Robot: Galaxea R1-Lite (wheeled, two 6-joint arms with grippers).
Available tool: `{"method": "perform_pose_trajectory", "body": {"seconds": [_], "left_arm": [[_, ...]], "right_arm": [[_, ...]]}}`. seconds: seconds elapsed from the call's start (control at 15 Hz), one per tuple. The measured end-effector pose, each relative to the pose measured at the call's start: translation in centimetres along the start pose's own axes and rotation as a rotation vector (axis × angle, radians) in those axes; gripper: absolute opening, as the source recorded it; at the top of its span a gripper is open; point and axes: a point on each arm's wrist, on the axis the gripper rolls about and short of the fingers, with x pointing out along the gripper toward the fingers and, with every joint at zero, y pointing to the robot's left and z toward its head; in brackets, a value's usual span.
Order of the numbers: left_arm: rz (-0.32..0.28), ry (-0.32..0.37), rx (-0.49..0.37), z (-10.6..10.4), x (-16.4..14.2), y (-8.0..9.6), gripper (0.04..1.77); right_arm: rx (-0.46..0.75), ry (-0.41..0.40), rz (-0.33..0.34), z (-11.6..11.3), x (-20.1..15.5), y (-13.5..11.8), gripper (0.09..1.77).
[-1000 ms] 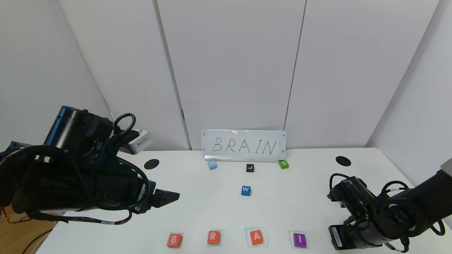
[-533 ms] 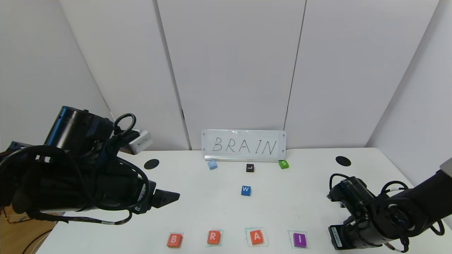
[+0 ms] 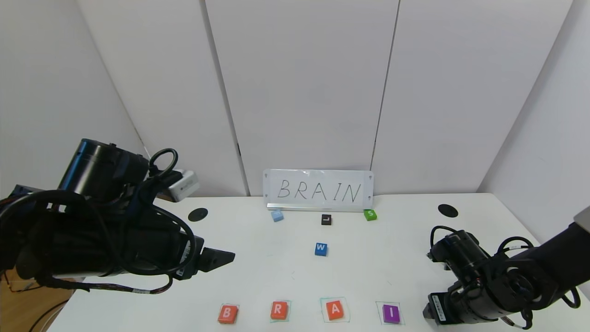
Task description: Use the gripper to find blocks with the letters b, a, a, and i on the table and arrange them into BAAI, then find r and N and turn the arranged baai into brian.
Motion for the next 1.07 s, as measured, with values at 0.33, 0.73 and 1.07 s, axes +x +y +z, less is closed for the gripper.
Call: {"method": "perform_pose_trajectory", "body": {"seconds": [0.33,0.73,1.07], "left_arm": [[0.0,0.001,-0.001,-0.02,0.01,0.01,1.72],[0.0,0.0,-0.001,-0.01,0.0,0.0,1.72],[0.0,0.002,0.0,-0.04,-0.01,-0.01,1.72]], "right_arm": [[0.003,-0.013,0.007,0.07,0.07,0.04,1.5],[0.008,-0.012,0.01,0.11,0.07,-0.13,1.6],[0.008,-0.018,0.012,0.2,-0.1,-0.12,1.64]]}}
